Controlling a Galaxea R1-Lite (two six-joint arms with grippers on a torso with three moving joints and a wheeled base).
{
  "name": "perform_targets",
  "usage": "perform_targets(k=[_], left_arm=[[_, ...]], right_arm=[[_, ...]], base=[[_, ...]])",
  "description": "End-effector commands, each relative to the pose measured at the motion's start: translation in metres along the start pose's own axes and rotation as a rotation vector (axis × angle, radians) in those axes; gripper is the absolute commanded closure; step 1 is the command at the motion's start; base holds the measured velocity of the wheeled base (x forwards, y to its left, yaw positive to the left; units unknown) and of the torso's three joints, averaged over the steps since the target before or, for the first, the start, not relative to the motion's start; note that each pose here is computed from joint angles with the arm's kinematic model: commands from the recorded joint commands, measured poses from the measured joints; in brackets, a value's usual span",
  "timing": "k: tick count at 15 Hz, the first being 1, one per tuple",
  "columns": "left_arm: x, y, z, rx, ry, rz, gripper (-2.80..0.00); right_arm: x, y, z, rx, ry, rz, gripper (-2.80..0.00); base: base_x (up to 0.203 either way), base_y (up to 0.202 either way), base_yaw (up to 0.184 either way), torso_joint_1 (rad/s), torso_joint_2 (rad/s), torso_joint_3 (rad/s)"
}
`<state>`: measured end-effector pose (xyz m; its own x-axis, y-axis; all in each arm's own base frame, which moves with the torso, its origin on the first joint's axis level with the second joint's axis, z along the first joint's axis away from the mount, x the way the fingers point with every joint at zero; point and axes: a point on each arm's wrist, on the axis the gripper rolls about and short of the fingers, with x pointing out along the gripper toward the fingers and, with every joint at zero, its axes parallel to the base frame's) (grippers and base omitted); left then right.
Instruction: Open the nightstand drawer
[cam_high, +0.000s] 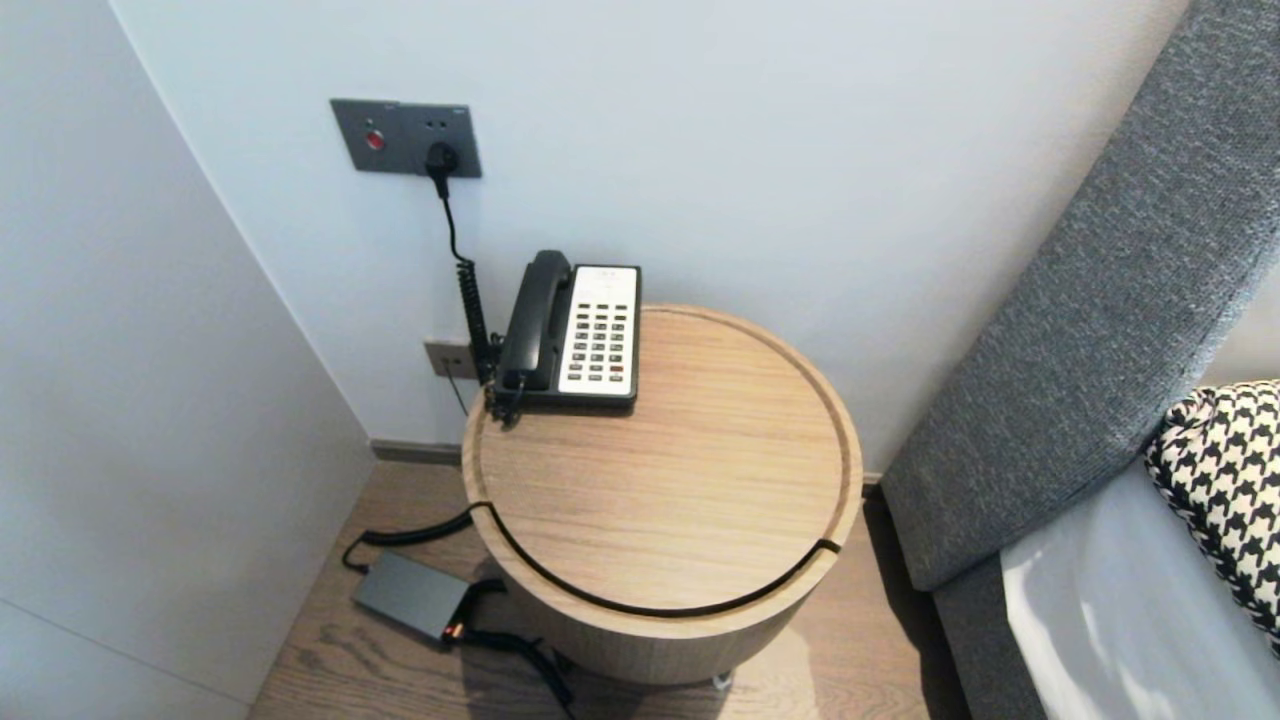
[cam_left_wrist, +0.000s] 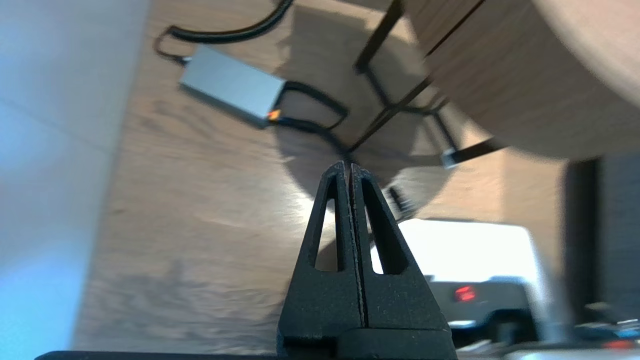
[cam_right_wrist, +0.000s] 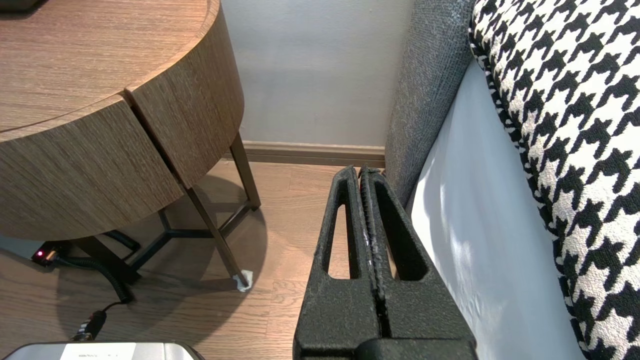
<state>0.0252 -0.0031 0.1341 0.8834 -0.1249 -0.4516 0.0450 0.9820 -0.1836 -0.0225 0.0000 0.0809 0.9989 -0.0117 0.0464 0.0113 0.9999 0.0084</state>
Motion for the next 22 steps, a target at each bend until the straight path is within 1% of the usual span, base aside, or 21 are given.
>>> perform_targets(k=[1, 3, 4, 6, 9, 12, 13, 15, 16, 17, 18, 22], left_arm=[[-0.01, 0.004, -0.025, 0.02, -0.065, 0.02, 0.0], [-0.01, 0.006, -0.042, 0.045, -0.068, 0.029, 0.0], [-0.011, 0.007, -0.045, 0.054, -0.084, 0.035, 0.0], [-0.013, 0.007, -0.047, 0.059, -0.101, 0.035, 0.0], [-0.016, 0.007, -0.05, 0.065, -0.16, 0.023, 0.0], [-0.018, 0.006, -0.052, 0.074, -0.214, -0.019, 0.0], [-0.018, 0.006, -0.052, 0.076, -0.23, -0.022, 0.0], [-0.014, 0.007, -0.056, 0.085, -0.279, -0.022, 0.0], [-0.011, 0.008, -0.057, 0.097, -0.327, -0.016, 0.0], [-0.009, 0.009, -0.058, 0.098, -0.359, 0.017, 0.0], [-0.01, 0.009, -0.059, 0.1, -0.379, 0.022, 0.0], [-0.016, 0.009, -0.063, 0.108, -0.492, 0.013, 0.0]], right_arm=[[0.002, 0.0, -0.007, -0.001, 0.025, -0.001, 0.0], [0.002, 0.0, -0.007, 0.0, 0.025, -0.001, 0.0], [0.002, 0.0, -0.007, 0.001, 0.025, -0.001, 0.0], [0.002, 0.0, -0.007, 0.0, 0.025, -0.001, 0.0], [0.002, 0.0, -0.007, -0.001, 0.024, -0.001, 0.0], [0.002, 0.0, -0.007, -0.001, 0.023, -0.001, 0.0], [0.002, 0.0, -0.007, 0.001, 0.025, -0.001, 0.0], [0.002, 0.0, -0.007, -0.001, 0.024, -0.001, 0.0], [0.002, 0.0, -0.007, 0.0, 0.024, -0.001, 0.0], [0.002, 0.0, -0.007, -0.001, 0.026, -0.001, 0.0], [0.002, 0.0, -0.007, -0.001, 0.025, -0.001, 0.0], [0.002, 0.0, -0.007, 0.0, 0.024, -0.001, 0.0]], base=[[0.0, 0.0, 0.0, 0.0, 0.0, 0.0], [0.0, 0.0, 0.0, 0.0, 0.0, 0.0], [0.0, 0.0, 0.0, 0.0, 0.0, 0.0], [0.0, 0.0, 0.0, 0.0, 0.0, 0.0], [0.0, 0.0, 0.0, 0.0, 0.0, 0.0], [0.0, 0.0, 0.0, 0.0, 0.0, 0.0], [0.0, 0.0, 0.0, 0.0, 0.0, 0.0], [0.0, 0.0, 0.0, 0.0, 0.0, 0.0], [0.0, 0.0, 0.0, 0.0, 0.0, 0.0], [0.0, 0.0, 0.0, 0.0, 0.0, 0.0], [0.0, 0.0, 0.0, 0.0, 0.0, 0.0], [0.0, 0.0, 0.0, 0.0, 0.0, 0.0]])
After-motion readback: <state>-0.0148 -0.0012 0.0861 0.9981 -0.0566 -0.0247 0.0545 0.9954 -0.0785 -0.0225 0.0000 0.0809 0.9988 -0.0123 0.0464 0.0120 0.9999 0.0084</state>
